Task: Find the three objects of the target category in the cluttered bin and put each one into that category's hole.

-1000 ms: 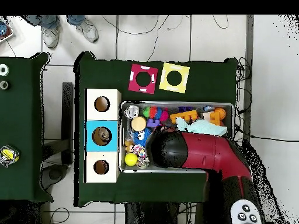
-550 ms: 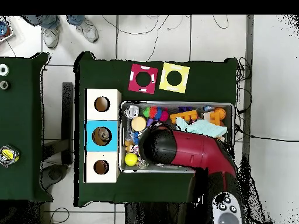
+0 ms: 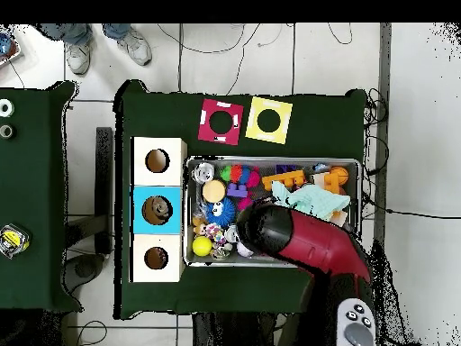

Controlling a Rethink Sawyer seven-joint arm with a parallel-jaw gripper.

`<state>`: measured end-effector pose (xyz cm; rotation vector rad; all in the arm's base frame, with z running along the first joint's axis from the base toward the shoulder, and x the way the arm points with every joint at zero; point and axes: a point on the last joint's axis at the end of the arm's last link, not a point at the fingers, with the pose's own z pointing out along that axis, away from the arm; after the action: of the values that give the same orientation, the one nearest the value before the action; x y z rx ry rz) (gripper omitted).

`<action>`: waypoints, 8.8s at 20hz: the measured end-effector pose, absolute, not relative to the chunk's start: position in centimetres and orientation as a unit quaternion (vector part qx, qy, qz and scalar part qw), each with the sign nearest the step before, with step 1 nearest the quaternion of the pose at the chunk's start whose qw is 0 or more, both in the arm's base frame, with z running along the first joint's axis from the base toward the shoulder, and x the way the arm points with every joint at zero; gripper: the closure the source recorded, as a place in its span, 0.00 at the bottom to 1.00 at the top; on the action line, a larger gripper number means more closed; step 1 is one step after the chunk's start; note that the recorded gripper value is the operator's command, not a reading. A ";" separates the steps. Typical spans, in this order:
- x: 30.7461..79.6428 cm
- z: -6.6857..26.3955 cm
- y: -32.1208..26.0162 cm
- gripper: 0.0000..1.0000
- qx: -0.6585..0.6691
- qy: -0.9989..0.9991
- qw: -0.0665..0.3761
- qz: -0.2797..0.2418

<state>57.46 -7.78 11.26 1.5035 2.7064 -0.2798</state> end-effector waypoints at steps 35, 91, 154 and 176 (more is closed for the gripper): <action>60.8 11.9 -10.1 0.00 0.602 0.781 0.080 -0.148; 58.8 2.0 7.1 0.00 0.513 0.850 0.097 -0.066; 49.7 -1.6 9.8 0.00 0.456 0.889 0.032 -0.026; 49.3 -2.5 7.8 0.00 0.481 0.876 0.017 -0.026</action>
<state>49.28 7.84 -2.46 1.4934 2.7239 -0.0823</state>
